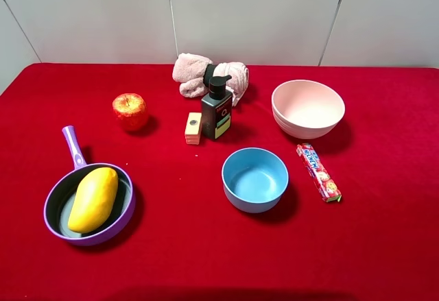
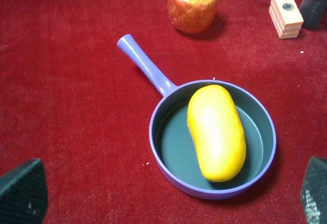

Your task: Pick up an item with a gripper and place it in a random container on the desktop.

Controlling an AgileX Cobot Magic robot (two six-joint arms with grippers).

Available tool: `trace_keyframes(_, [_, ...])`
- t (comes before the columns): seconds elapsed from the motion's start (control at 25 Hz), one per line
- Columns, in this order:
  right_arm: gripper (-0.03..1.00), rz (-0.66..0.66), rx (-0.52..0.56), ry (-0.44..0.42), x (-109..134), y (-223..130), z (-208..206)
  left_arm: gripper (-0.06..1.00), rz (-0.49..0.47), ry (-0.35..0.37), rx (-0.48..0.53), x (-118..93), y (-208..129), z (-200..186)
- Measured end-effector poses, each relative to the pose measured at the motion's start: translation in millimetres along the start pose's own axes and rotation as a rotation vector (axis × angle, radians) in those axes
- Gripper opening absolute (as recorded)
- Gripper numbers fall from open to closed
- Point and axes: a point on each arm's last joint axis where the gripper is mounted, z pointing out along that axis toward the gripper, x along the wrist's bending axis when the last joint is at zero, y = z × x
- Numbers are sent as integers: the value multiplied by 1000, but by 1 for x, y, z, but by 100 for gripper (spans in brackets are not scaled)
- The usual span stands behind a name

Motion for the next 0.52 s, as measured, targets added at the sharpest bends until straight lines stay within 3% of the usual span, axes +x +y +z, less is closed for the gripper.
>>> trace_keyframes(0.52, [69, 0, 0, 0, 0, 0, 0, 99, 1, 0, 0, 0, 0, 0])
